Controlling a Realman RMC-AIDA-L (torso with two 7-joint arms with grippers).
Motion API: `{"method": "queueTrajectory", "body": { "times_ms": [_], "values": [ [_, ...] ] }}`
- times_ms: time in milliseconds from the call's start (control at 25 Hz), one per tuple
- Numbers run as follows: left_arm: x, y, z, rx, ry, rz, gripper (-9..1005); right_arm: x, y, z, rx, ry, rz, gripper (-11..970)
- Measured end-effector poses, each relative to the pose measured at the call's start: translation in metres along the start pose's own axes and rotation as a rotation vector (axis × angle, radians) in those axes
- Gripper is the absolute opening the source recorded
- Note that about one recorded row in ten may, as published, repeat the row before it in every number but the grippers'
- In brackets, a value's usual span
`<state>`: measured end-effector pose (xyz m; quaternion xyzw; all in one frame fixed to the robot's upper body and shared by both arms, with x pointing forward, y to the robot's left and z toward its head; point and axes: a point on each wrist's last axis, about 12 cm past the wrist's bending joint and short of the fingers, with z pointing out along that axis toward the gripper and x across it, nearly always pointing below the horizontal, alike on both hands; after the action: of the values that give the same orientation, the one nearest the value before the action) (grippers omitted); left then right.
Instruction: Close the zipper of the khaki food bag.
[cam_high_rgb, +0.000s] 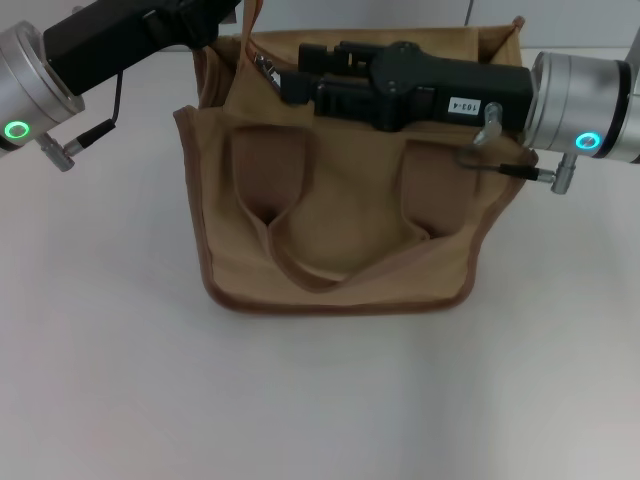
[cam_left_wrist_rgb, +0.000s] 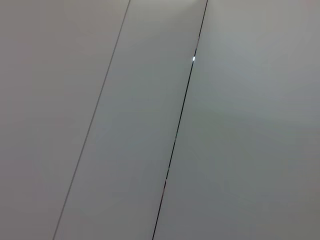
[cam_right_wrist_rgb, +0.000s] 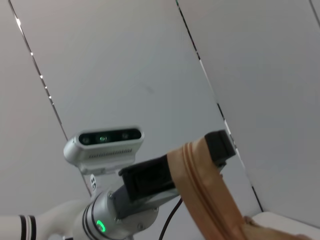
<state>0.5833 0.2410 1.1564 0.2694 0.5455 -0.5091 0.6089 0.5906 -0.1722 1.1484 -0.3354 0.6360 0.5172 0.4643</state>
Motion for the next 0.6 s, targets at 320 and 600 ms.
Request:
{"method": "queueTrajectory", "body": {
  "times_ms": [320, 600],
  "values": [
    [0.0021, -0.0004, 0.0002, -0.001, -0.001, -0.001, 16, 0.0031, 0.0015, 0.0026, -0.009, 0.015, 0.005, 608],
    [0.0023, -0.0004, 0.0005, -0.001, -0.001, -0.001, 16, 0.0042, 0.0022, 0.0027, -0.014, 0.011, 0.018, 608]
  ]
}}
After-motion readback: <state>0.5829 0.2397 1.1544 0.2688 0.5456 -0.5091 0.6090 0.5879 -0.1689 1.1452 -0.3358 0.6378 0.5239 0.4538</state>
